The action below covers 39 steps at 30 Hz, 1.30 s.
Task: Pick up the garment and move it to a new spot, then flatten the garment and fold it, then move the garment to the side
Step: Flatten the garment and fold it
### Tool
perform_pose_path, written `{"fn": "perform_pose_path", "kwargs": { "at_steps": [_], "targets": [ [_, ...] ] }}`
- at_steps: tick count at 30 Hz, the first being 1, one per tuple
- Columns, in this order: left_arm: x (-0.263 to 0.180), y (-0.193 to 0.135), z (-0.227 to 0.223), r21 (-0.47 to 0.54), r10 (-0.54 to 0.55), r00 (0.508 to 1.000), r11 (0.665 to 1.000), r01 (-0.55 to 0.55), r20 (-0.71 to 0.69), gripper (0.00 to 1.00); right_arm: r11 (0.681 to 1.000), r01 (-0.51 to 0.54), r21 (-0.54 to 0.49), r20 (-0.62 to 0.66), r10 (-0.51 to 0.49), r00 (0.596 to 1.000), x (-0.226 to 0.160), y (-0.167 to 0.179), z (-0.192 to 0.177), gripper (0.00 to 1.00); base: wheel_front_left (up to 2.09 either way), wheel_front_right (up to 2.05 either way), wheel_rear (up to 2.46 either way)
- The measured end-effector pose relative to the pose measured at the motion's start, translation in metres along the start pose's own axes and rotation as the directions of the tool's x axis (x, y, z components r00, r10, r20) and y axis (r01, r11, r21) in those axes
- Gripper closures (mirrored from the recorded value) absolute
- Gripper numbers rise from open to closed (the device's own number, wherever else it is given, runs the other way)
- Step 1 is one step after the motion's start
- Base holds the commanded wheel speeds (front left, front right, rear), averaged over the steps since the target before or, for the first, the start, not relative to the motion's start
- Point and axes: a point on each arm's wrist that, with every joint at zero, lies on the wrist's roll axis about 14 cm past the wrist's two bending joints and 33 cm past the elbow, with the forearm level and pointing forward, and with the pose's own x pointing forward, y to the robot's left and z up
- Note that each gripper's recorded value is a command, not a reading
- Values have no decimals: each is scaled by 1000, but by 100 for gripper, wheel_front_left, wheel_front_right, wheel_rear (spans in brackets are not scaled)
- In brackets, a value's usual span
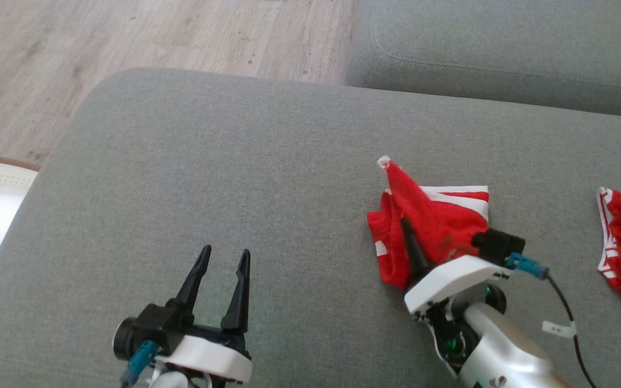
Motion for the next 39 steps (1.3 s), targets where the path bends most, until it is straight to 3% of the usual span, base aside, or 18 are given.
{"fn": "perform_pose_path", "kwargs": {
  "at_steps": [8,13,16,21,26,29,33,35,39],
  "targets": [
    [3,-3,-1,-7,-8,1000,1000,8,-2,0,992,-55,-114,-117,42,992,-9,8,-33,0,0,0,0],
    [6,-6,1,-7,-21,1000,1000,21,4,0,975,-141,-170,-254,95,962,-20,26,-61,0,0,0,0],
    [8,-8,3,-6,-29,1000,1000,29,9,0,971,-158,-177,-271,106,957,-24,31,-64,0,0,0,0],
    [9,-15,6,-6,-50,999,999,50,23,0,979,-119,-167,-159,93,983,-25,27,-36,0,0,0,0],
    [14,-25,17,-5,-83,995,996,84,58,0,979,4,-204,23,1,1000,-23,-6,27,0,0,0,0],
    [20,-30,27,-3,-103,991,995,104,87,0,956,77,-282,125,-43,991,-34,-30,68,0,0,0,0],
    [26,-43,35,0,-142,984,990,143,110,0,903,216,-371,302,-103,948,-63,-65,132,0,0,0,0],
    [28,-47,38,0,-156,981,988,157,118,0,886,269,-378,352,-131,927,-79,-77,139,0,0,0,0],
    [32,-55,38,0,-179,977,984,181,118,0,855,352,-382,379,-202,903,-107,-96,119,0,0,0,0]
  ]
}}
